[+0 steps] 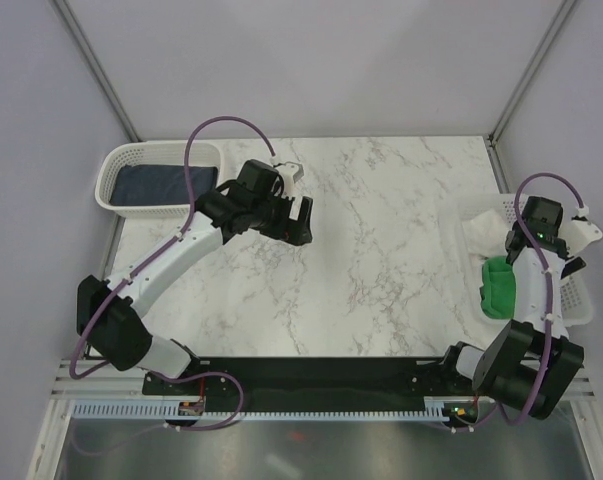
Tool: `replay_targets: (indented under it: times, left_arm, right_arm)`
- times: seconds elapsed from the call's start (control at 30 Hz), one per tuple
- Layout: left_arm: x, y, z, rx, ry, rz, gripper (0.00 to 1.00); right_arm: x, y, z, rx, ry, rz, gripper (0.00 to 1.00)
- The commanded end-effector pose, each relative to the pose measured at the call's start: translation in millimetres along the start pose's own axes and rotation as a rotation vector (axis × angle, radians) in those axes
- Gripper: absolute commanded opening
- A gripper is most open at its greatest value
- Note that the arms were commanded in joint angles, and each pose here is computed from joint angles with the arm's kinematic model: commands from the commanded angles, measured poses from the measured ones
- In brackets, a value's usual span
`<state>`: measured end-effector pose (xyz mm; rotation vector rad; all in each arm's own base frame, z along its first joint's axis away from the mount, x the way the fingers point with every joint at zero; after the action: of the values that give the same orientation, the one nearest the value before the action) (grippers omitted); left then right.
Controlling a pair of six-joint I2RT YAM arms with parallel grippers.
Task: Fold and stack the towels
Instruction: Grab crumpled towel, then move the towel to the center of the board
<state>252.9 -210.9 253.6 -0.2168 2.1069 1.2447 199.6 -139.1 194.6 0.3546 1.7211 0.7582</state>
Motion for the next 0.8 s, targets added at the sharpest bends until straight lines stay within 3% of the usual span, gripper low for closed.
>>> replay_targets:
  times: [0.0, 0.1, 0.2, 0.23, 0.27, 0.3, 0.5, 0.53, 0.67, 0.73, 0.77]
  left_arm:
    - [-7, 12, -12, 0.060, 0.007, -0.062, 1.00]
    - [-1, 11, -12, 0.061, 0.004, -0.048, 1.00]
    - [2, 8, -12, 0.048, 0.049, -0.044, 0.99]
    - [2, 8, -10, 0.023, 0.050, -0.053, 0.99]
    - [2, 10, -8, 0.009, 0.058, -0.061, 0.99]
    - [-2, 17, -9, 0.002, 0.061, -0.091, 0.99]
    - [-43, 56, -26, 0.028, 0.017, -0.249, 0.98]
    - [-50, 60, -22, -0.019, 0.020, -0.279, 0.97]
    - [-81, 95, -6, -0.052, 0.122, -0.400, 0.96]
    - [-91, 112, 13, -0.035, 0.207, -0.438, 0.96]
    - [-92, 120, 17, -0.017, 0.243, -0.456, 0.96]
  right_arm:
    - [-4, -8, 0, -0.009, -0.015, -0.012, 0.74]
    - [0, -11, -5, -0.002, -0.034, -0.008, 0.73]
    - [7, -18, -3, -0.019, -0.029, 0.014, 0.59]
    - [6, -19, -2, -0.022, -0.029, 0.016, 0.28]
    - [4, -19, -2, -0.027, -0.024, 0.016, 0.11]
    - [-7, -12, 1, -0.064, -0.019, 0.002, 0.00]
    - [-83, 86, 22, -0.441, -0.053, -0.082, 0.00]
    - [-101, 123, 34, -0.674, -0.060, -0.083, 0.00]
    - [-128, 224, 59, -1.315, -0.191, -0.032, 0.00]
    - [-124, 276, 66, -1.516, -0.161, -0.038, 0.00]
    - [-123, 287, 72, -1.535, -0.147, -0.033, 0.00]
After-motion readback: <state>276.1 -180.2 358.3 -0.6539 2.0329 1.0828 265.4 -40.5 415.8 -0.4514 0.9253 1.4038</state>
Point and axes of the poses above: each gripper's point midway between its finger pads, its own y axis back along the fingers, its own z axis along the line the jaws close on, x = y × z, the point moved 8 cm from there along y, back along the fingers, and after that the axes turned 4 degrees about y, right-handed, at the moved point
